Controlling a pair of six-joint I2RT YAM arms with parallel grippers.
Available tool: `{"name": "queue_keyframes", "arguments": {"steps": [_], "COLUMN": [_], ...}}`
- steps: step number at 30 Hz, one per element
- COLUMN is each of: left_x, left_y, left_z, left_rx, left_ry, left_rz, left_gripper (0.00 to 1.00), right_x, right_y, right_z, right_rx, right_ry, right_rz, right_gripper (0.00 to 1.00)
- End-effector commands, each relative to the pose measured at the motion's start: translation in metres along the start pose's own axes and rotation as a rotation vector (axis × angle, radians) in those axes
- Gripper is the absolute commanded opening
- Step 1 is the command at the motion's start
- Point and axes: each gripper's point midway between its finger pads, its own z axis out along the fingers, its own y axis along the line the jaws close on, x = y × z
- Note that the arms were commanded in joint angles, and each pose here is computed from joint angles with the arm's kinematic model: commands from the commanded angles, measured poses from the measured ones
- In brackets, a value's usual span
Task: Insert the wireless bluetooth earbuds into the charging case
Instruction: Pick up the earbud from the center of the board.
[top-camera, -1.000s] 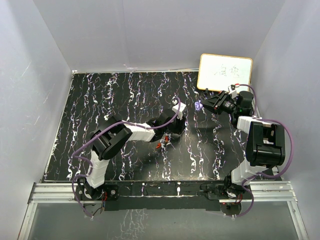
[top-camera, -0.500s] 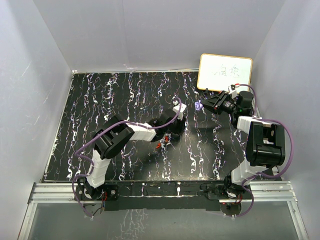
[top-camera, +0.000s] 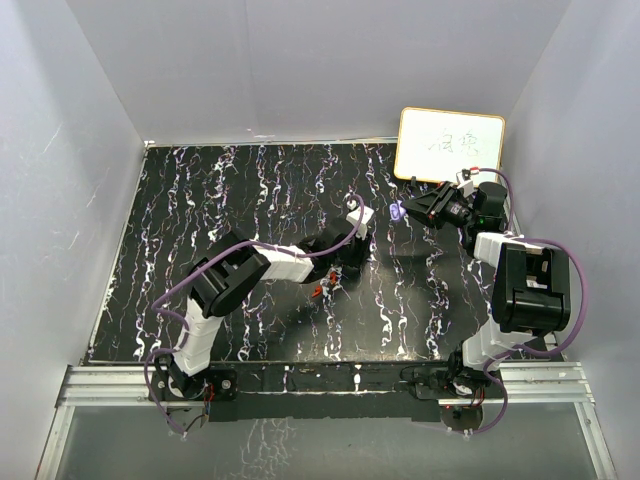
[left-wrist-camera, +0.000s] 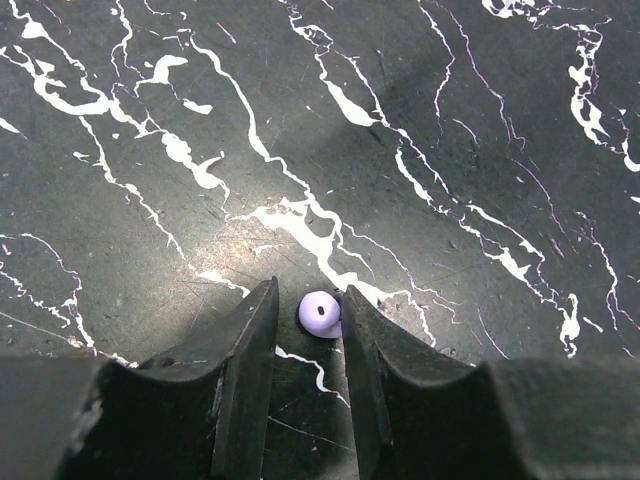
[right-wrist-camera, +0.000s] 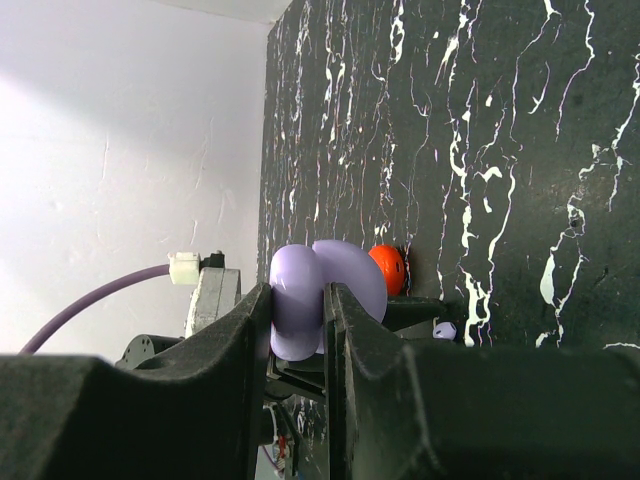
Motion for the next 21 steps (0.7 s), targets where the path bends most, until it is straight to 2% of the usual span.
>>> {"name": "queue_keyframes", "arguments": {"steps": [1, 18, 21], "left_x": [0.001, 0.01, 0.011], "left_y": [0.001, 0.0, 0.001], "left_z": [0.0, 0.001, 0.001], "left_rx": [-0.025, -0.084, -0.093], "left_ry": [0.018, 0.044, 0.047], "left_rz": [0.019, 0.091, 0.097], "left_gripper": [0.3, 0.31, 0.27], "right_x": [-0.011, -0.011, -0.011], "right_y": [0.016, 0.016, 0.016], "right_z": [-0.003, -0.004, -0.004], "right_rx": [-0.047, -0.048, -0.048], "right_ry": [-0.027, -0.027, -0.027], "right_rz": [-0.078, -0.079, -0.078], "right_gripper": [0.0, 0.0, 0.0]}}
